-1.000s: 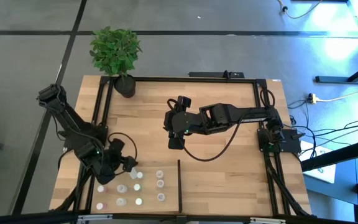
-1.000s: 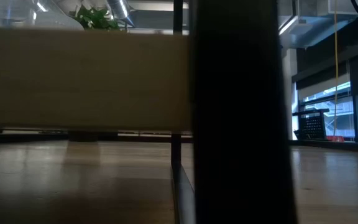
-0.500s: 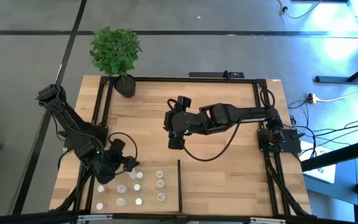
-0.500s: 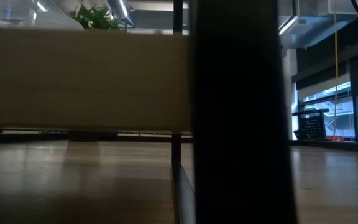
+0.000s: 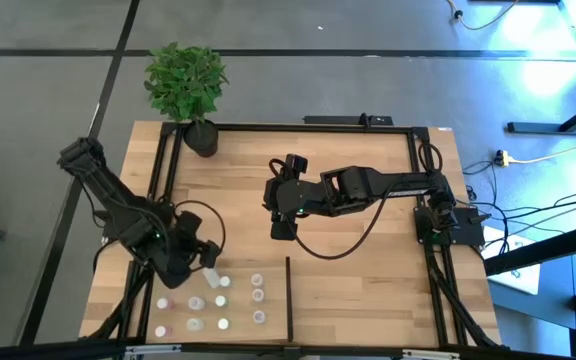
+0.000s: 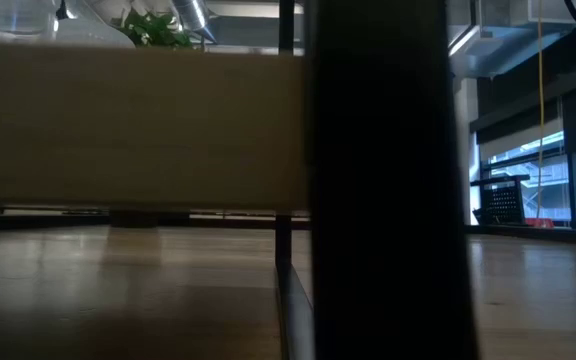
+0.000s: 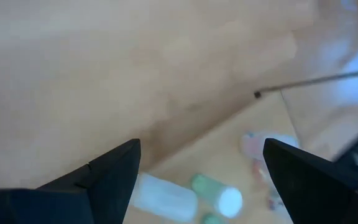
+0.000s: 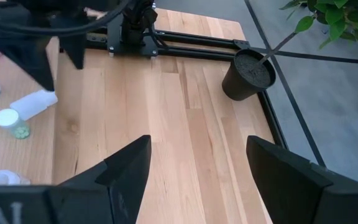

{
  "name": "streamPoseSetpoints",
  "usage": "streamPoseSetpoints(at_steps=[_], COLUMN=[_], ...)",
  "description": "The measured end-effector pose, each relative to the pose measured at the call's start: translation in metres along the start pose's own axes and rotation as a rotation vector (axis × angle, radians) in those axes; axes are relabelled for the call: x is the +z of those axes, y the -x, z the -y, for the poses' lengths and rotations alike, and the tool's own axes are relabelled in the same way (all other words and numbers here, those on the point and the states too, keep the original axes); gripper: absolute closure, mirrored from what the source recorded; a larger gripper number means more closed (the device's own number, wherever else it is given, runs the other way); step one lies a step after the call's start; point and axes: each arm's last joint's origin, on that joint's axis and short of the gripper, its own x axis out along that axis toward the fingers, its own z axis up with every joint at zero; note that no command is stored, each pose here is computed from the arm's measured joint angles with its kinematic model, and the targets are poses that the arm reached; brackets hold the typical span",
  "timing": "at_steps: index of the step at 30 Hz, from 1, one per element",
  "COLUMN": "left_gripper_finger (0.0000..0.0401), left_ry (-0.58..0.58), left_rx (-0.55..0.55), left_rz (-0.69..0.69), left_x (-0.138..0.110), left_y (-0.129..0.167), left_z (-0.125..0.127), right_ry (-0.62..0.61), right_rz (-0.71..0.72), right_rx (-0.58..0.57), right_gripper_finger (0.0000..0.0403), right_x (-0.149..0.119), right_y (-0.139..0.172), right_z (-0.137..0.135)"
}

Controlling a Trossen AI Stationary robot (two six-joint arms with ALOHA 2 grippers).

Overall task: Pick and place medicine bottles onto shelf by color
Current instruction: Put the white pill bottle on the shelf aligned with the other white pill bottles

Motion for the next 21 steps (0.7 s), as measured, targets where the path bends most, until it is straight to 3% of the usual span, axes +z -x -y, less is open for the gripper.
streamPoseSetpoints(at_steps=[5, 11, 18, 21], left_gripper_finger=[0.0069, 0.0069, 0.0069, 0.0069], left_ry=[-0.044, 0.002, 0.102, 0.133], left_rx=[0.139, 0.272, 0.26, 0.246], left_rz=[0.001, -0.031, -0.036, -0.041], left_x=[0.006, 0.007, 0.003, 0.002], left_y=[0.005, 0.006, 0.007, 0.008], left_z=[0.001, -0.008, -0.008, -0.007], right_ry=[0.0, 0.0, -0.015, -0.01], right_rz=[0.0, 0.0, 0.011, 0.009], right_rx=[0.0, 0.0, 0.004, 0.073], right_gripper_finger=[0.0138, 0.0138, 0.0138, 0.0138], right_x=[0.0, 0.0, 0.001, 0.001], right_y=[0.0, 0.0, 0.0, 0.0], right_z=[0.0, 0.0, 0.0, -0.002])
